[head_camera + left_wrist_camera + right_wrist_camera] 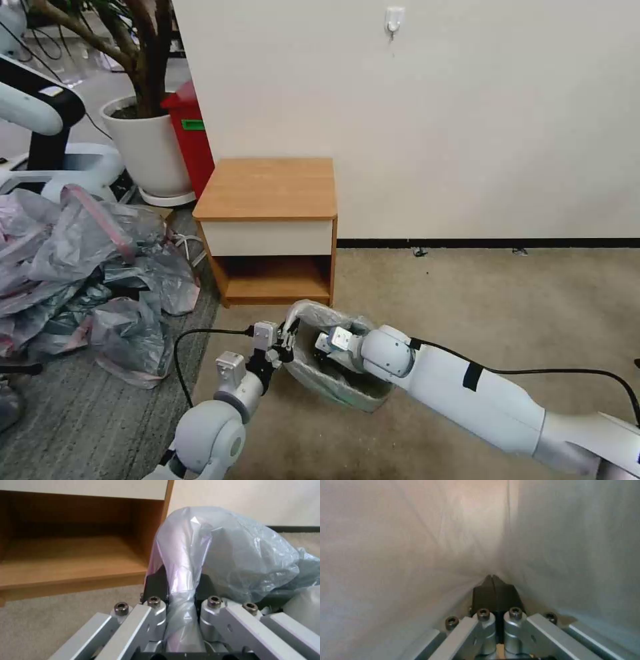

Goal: Pick up the garbage bag from the table and place it over the trash can.

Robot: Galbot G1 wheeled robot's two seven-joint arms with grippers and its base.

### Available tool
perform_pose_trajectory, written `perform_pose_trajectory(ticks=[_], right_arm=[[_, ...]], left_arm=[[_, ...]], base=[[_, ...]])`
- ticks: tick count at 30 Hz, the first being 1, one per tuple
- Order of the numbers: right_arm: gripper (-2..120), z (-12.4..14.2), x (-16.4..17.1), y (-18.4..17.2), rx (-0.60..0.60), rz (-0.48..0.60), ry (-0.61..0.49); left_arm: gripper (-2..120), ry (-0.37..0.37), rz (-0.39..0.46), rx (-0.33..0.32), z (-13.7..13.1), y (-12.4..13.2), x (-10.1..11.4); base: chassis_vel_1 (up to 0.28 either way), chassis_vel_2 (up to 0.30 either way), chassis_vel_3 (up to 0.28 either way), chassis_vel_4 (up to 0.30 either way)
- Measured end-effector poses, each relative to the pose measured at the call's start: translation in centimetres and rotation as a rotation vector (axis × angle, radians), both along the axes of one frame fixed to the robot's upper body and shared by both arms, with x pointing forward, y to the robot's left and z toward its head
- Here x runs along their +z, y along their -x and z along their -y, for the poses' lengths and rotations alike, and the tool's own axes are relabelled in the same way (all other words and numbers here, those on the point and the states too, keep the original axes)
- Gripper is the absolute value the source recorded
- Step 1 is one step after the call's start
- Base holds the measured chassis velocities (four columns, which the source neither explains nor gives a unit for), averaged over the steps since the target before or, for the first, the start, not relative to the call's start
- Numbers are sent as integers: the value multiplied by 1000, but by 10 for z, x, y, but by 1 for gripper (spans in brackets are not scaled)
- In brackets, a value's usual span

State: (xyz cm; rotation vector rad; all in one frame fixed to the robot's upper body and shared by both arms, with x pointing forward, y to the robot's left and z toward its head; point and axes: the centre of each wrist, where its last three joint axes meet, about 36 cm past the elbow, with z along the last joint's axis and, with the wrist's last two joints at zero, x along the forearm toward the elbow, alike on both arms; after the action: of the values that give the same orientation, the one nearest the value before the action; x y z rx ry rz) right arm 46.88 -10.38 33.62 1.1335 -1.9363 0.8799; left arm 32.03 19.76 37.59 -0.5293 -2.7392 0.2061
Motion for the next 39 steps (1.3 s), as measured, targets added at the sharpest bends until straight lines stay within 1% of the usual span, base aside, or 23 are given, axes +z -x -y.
perform_pose_trajectory(ticks=[7,12,16,20,28,31,33,35,39], right_arm=[[0,2,3,4,-19,8,-4],[0,5,17,12,-21,28,-29],[0,6,36,19,-6,54,-61],[0,8,47,22,-3,66,-82],[0,15,56,26,-11,72,-97],[0,21,63,29,-13,77,-108],[0,29,74,31,-14,85,-127],[0,30,76,32,-14,86,-130],[0,51,104,40,-17,103,-172]], left_arm=[[9,0,2,6,-1,-2,1],[9,7,-2,26,-3,-5,-1],[9,17,-10,51,-6,-8,-2],[9,22,-12,58,-5,-8,-2],[9,26,-18,64,-4,-8,-4],[9,28,-22,70,-4,-8,-6],[9,33,-27,78,-3,-9,-8],[9,35,-28,80,-3,-10,-8],[9,66,-42,107,0,-13,-7]], base=[[0,0,0,0],[0,0,0,0],[0,0,0,0],[0,0,0,0],[0,0,0,0],[0,0,0,0],[0,0,0,0],[0,0,0,0],[0,0,0,0]])
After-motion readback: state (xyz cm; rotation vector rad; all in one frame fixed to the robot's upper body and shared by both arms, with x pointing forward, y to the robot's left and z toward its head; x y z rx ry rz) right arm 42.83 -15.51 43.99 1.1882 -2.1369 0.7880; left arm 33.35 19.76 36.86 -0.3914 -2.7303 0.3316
